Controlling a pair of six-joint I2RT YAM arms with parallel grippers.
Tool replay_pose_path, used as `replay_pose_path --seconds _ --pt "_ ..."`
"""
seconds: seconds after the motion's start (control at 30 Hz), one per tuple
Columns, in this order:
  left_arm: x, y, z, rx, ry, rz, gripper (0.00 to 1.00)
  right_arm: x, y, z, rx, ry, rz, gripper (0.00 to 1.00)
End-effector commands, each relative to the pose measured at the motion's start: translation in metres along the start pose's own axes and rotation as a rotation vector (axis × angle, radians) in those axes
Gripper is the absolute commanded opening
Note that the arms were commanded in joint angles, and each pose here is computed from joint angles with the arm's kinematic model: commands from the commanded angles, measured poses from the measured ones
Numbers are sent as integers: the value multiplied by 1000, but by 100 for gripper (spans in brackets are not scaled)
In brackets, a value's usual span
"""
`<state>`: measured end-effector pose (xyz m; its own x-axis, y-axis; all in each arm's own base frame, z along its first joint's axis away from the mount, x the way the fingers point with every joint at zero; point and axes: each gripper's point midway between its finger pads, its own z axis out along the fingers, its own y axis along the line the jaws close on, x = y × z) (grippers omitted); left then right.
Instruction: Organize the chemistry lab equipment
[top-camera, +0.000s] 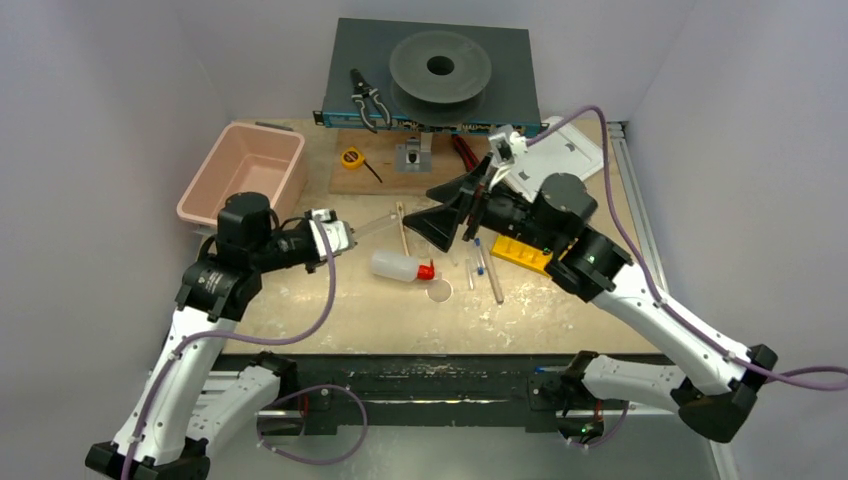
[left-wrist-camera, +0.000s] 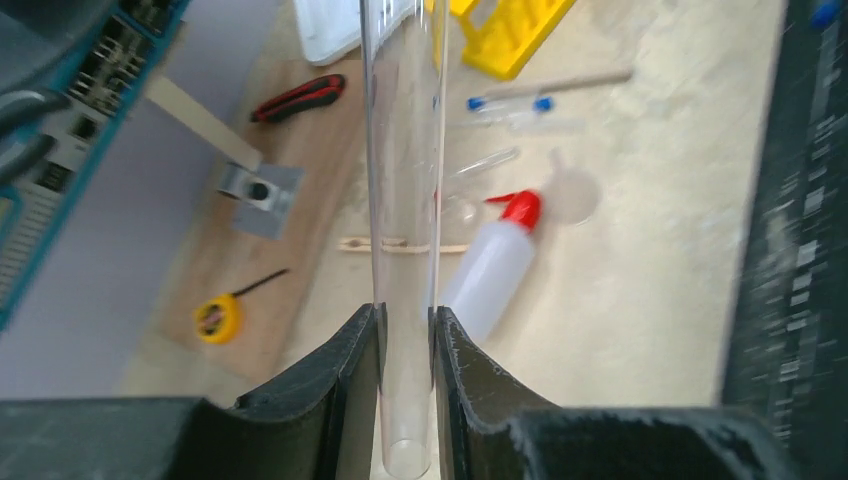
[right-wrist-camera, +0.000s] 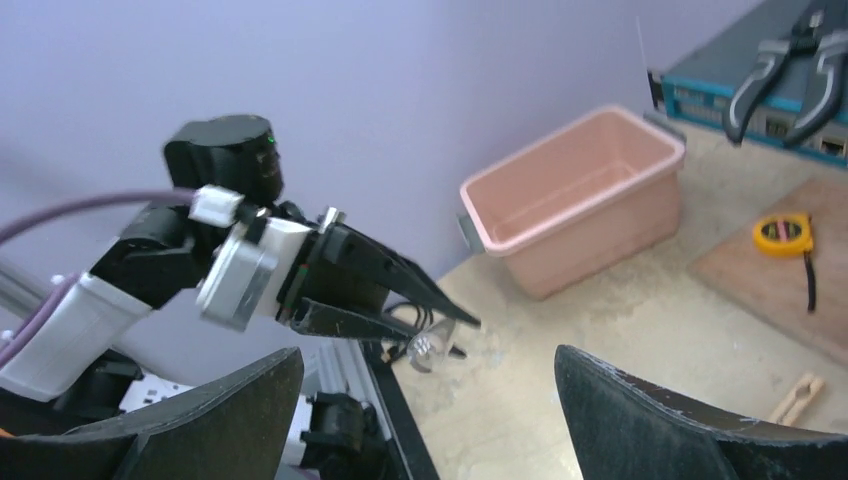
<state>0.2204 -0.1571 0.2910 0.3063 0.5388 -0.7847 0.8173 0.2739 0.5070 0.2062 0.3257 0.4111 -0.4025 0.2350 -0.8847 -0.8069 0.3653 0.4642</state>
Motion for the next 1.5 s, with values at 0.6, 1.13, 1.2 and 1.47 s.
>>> replay_pose_path --seconds 0.6,1.13,1.2,1.47 --pt "-66 -56 -3 229 -283 -873 1 16 41 25 -197 -27 -117 90" --pt "-60 -65 -1 282 -257 -815 0 30 36 48 -195 31 -46 31" --pt "-58 -66 -1 282 -251 -806 0 29 35 49 -190 29 -44 21" --pt "-48 -53 0 188 -164 -839 92 29 6 37 -14 32 -64 0"
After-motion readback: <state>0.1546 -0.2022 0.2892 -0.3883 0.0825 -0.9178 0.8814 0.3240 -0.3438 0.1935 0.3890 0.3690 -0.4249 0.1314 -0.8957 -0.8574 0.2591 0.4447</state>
